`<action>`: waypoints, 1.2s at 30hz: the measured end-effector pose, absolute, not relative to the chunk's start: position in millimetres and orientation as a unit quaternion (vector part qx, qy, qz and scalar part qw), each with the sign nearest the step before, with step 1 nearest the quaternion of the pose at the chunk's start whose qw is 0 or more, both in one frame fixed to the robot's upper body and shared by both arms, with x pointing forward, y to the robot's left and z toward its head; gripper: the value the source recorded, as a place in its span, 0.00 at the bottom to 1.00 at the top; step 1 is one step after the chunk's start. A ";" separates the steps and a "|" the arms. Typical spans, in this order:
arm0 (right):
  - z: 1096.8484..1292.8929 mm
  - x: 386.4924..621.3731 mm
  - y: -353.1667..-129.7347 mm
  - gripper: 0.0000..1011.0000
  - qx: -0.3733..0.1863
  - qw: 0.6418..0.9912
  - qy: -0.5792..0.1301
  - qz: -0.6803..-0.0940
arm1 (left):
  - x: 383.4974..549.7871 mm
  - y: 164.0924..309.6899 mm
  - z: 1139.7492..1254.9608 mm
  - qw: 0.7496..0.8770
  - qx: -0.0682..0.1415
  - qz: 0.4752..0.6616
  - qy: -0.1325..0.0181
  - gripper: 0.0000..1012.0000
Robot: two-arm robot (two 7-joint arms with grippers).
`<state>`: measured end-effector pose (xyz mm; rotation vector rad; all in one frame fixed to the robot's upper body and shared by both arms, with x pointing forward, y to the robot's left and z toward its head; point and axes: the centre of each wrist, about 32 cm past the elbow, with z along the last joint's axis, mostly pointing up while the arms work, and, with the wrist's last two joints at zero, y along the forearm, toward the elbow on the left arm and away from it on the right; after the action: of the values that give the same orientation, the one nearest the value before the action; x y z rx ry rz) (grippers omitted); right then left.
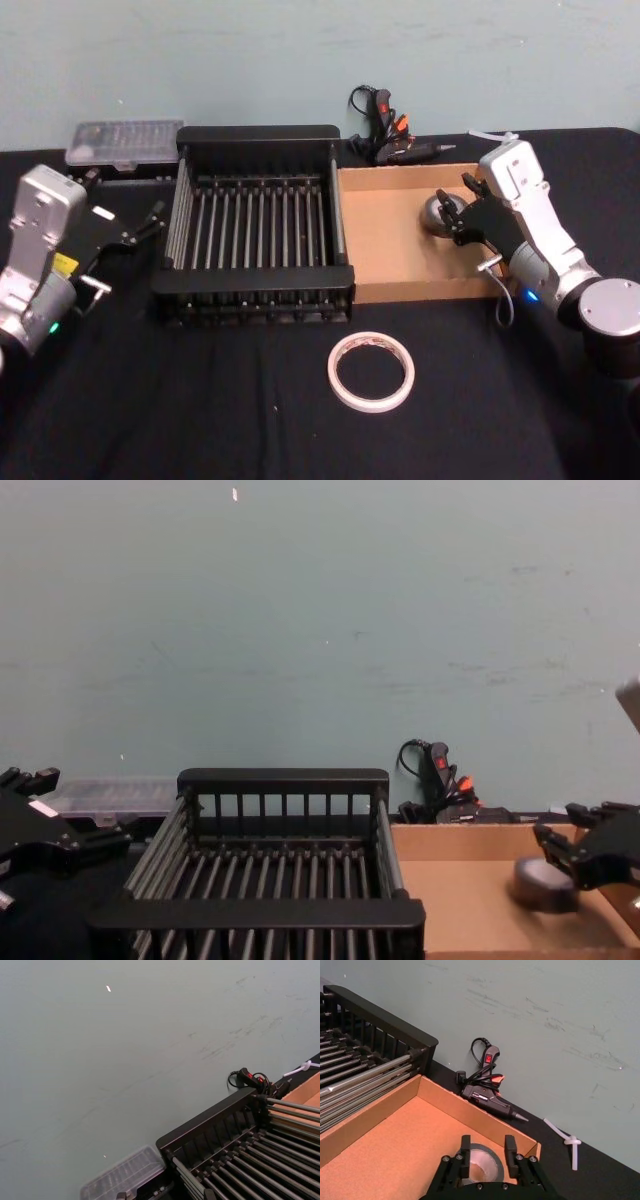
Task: Pick up the white tape and place it into the black box , Pick up the silver tape and place it into the brown box.
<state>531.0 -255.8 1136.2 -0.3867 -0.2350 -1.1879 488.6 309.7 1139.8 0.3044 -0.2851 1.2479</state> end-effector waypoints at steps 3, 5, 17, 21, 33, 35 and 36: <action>1136.2 531.0 -255.7 0.49 -0.181 0.805 -0.110 -0.555 | 488.6 309.7 1139.8 0.791 0.141 0.580 -0.132 0.99; 1136.3 530.9 -255.7 0.56 -0.180 0.805 -0.110 -0.555 | 488.6 309.7 1139.8 0.791 0.141 0.580 -0.132 0.99; 1136.7 530.9 -255.9 0.91 -0.180 0.805 -0.110 -0.555 | 488.6 309.7 1139.8 0.791 0.141 0.580 -0.132 0.99; 1136.7 530.9 -255.8 0.99 -0.180 0.805 -0.110 -0.555 | 488.6 309.7 1139.8 0.791 0.141 0.580 -0.132 0.99; 1136.7 530.9 -255.9 0.99 -0.180 0.805 -0.110 -0.555 | 488.6 309.7 1139.8 0.791 0.142 0.580 -0.132 0.99; 1136.6 530.9 -255.9 0.99 -0.180 0.805 -0.110 -0.555 | 488.6 309.7 1139.8 0.791 0.141 0.580 -0.132 0.99; 1136.6 530.9 -256.0 0.99 -0.180 0.805 -0.110 -0.555 | 488.6 309.7 1139.8 0.791 0.141 0.580 -0.132 0.99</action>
<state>530.9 -256.0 1136.6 -0.3846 -0.2346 -1.1876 488.6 309.7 1139.8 0.3045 -0.2851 1.2479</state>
